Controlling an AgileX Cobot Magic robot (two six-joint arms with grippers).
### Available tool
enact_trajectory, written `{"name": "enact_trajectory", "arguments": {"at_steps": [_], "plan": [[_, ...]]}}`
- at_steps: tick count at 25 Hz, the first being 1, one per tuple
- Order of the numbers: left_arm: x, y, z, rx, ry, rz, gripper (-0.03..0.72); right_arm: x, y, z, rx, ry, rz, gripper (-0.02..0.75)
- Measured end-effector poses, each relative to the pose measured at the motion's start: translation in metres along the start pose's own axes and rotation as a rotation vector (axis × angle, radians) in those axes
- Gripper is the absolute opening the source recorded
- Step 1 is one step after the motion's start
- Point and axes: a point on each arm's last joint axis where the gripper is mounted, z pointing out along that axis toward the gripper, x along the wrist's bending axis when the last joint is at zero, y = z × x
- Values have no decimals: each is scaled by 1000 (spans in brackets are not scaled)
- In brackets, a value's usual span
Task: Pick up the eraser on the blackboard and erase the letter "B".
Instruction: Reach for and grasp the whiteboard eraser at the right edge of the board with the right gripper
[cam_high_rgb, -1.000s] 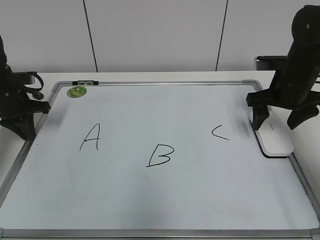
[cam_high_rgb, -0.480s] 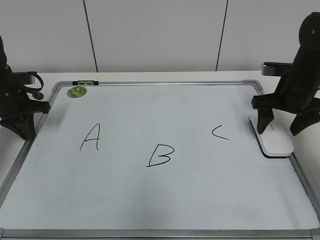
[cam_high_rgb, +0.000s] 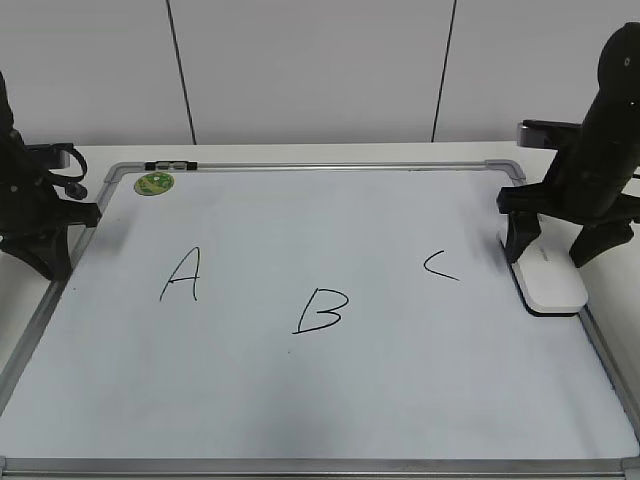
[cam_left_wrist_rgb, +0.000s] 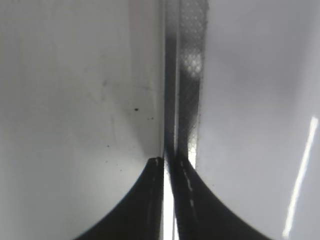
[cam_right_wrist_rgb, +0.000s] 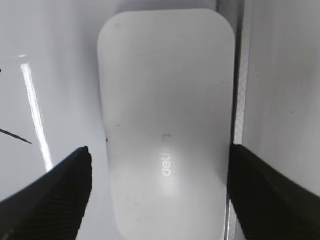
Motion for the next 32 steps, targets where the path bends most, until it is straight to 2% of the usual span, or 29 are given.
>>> {"name": "enact_trajectory", "arguments": {"at_steps": [14,23,32], "plan": [[0,0,0,0,-2,-1,38,2,0,15,32,-11,-16,619],[0,0,0,0,-3,-2,38,2,1,16,38,-16,-22,533],[-1,0,0,0,-7,-4,38,4,9,12,50,-6,-19,529]]}}
